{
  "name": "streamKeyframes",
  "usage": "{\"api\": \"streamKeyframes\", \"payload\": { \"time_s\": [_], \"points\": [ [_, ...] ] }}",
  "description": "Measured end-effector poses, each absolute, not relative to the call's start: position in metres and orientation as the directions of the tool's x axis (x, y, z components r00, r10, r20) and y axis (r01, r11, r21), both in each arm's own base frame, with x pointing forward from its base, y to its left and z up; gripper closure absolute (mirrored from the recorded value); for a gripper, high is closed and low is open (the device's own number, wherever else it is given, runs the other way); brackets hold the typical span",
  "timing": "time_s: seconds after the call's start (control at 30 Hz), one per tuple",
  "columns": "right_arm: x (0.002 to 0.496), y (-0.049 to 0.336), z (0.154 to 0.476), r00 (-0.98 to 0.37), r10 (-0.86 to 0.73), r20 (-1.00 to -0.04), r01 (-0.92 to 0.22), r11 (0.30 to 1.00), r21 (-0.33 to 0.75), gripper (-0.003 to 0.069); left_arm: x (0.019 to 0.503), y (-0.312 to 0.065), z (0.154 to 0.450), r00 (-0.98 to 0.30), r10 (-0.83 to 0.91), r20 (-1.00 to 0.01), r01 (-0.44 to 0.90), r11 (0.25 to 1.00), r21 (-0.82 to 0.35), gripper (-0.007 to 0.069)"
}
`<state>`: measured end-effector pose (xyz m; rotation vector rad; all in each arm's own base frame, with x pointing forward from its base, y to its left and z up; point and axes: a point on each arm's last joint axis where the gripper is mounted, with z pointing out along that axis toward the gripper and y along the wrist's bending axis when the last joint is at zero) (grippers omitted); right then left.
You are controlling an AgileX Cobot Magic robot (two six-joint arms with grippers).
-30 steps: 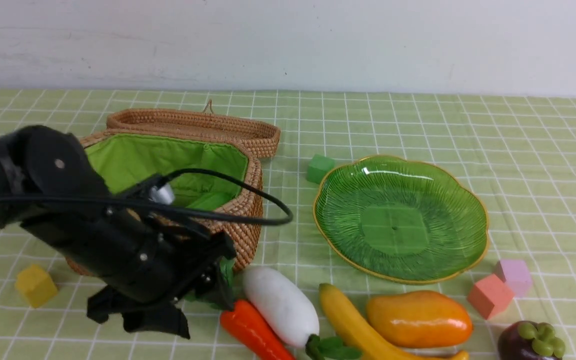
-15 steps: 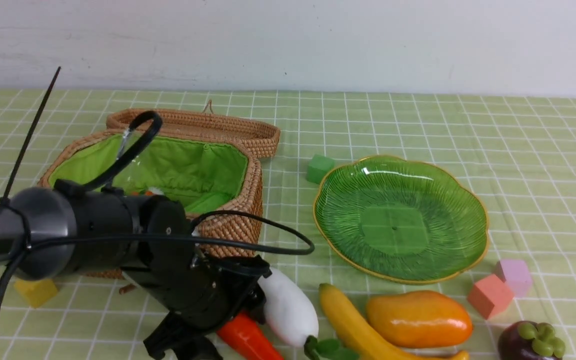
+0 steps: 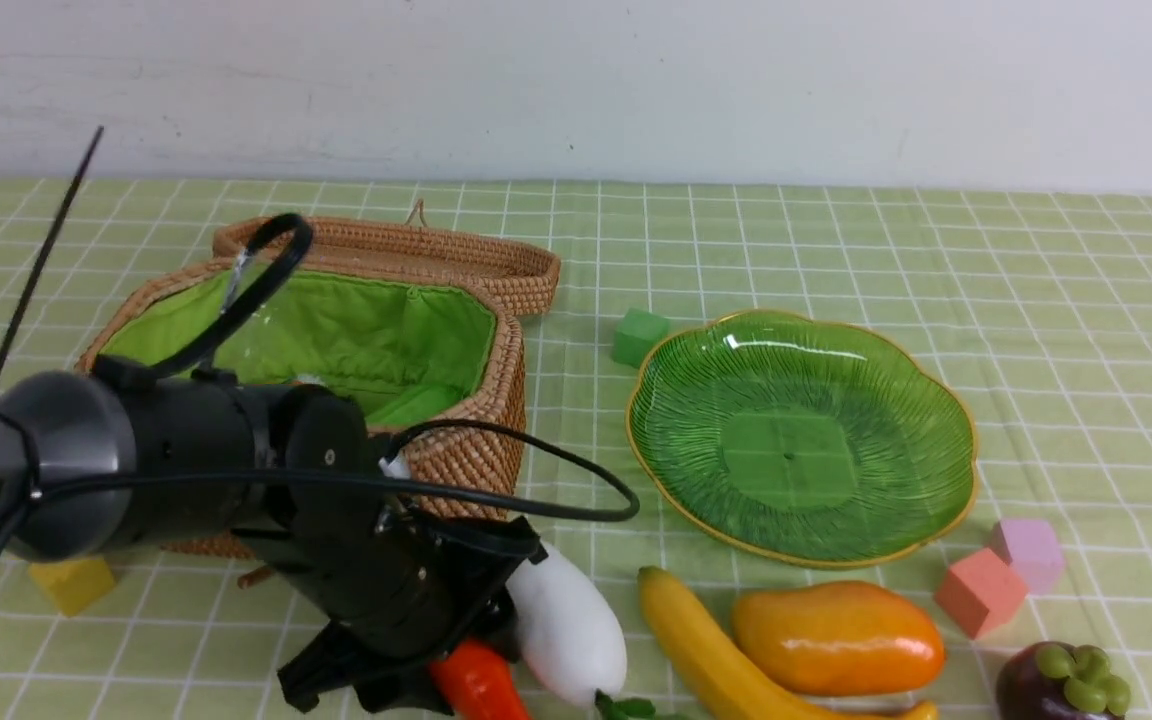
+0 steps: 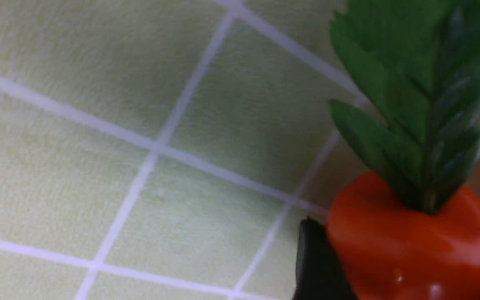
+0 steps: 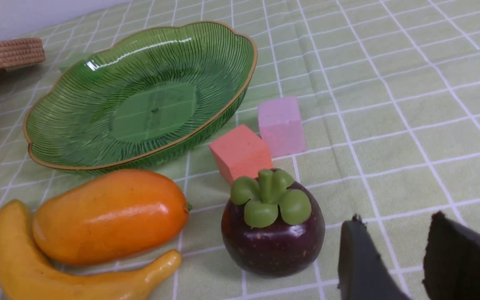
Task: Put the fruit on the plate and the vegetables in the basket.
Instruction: Use the left arm to grab a carrot and put it into the left basket
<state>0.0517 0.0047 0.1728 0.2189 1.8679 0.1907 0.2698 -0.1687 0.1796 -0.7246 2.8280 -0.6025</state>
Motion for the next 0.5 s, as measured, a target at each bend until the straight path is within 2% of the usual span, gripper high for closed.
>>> {"api": "streamKeyframes", "payload": {
  "time_s": [0.13, 0.27, 0.3, 0.4, 0.5],
  "points": [
    [0.052, 0.005, 0.173, -0.297, 0.246, -0.923, 0.055, 0.969, 0.241, 0.0419, 0.259, -0.166, 0.204, -0.917, -0.384, -0.107, -0.304, 0.846, -0.438, 0.0239],
    [0.052, 0.005, 0.173, -0.297, 0.246, -0.923, 0.055, 0.969, 0.241, 0.0419, 0.238, -0.156, 0.251, -0.964, -0.095, -0.249, 0.016, 0.912, -0.409, 0.0239],
    [0.052, 0.005, 0.173, -0.297, 0.246, -0.923, 0.055, 0.969, 0.241, 0.0419, 0.236, -0.153, 0.263, -0.951, -0.010, -0.310, 0.114, 0.918, -0.379, 0.0239],
    [0.052, 0.005, 0.173, -0.297, 0.246, -0.923, 0.055, 0.969, 0.241, 0.0419, 0.239, -0.143, 0.303, -0.818, 0.245, -0.520, 0.385, 0.906, -0.177, 0.0239],
    [0.052, 0.005, 0.173, -0.297, 0.246, -0.923, 0.055, 0.969, 0.241, 0.0419, 0.251, -0.135, 0.332, -0.639, 0.444, -0.628, 0.507, 0.857, 0.091, 0.0239]
  ]
}}
